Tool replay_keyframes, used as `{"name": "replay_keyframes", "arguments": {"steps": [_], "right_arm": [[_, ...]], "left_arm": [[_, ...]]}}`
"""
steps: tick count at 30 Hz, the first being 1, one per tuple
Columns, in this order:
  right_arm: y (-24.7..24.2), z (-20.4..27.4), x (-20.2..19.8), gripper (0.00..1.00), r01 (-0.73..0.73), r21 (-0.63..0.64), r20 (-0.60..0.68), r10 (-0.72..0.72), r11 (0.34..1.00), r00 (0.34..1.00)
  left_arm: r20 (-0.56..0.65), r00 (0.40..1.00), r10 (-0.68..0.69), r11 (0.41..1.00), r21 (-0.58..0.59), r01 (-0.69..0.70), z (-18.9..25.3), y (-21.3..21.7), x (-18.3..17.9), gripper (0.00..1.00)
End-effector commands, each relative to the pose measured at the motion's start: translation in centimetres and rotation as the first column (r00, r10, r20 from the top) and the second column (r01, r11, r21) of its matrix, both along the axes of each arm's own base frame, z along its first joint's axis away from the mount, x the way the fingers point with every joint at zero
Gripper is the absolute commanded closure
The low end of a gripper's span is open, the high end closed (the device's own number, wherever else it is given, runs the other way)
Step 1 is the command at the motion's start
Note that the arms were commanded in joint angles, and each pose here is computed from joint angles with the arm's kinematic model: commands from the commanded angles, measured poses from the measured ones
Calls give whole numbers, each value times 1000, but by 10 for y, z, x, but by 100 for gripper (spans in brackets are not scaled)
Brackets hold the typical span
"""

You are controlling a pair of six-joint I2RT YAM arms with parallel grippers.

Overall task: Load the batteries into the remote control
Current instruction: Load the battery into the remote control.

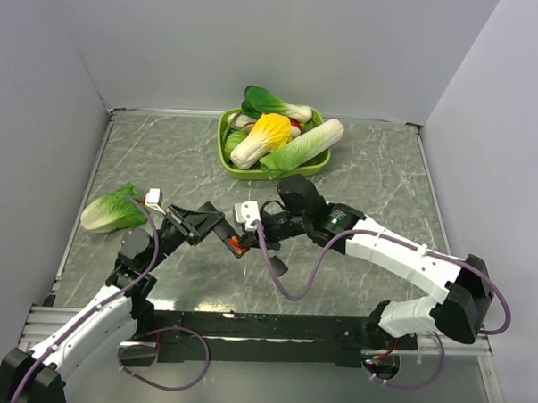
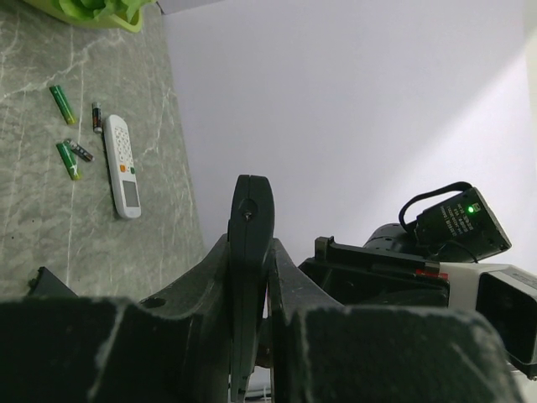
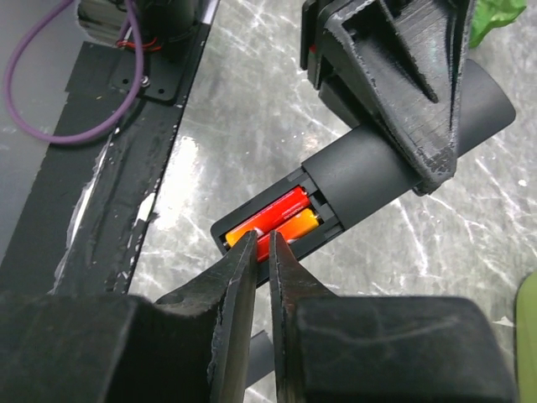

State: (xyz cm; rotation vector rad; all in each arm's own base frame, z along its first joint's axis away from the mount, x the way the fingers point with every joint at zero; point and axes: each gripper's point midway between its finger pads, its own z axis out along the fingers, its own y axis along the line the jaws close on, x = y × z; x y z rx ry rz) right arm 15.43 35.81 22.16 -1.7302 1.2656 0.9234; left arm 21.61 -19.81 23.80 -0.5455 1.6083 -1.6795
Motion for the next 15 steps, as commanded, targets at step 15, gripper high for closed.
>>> {"name": "replay_keyframes", "arguments": {"steps": [15], "right_arm": [[-21, 25, 45, 77, 407, 70, -54, -404, 911, 913]], "left_arm": [[183, 979, 89, 981, 155, -118, 20, 10, 5, 99]]}}
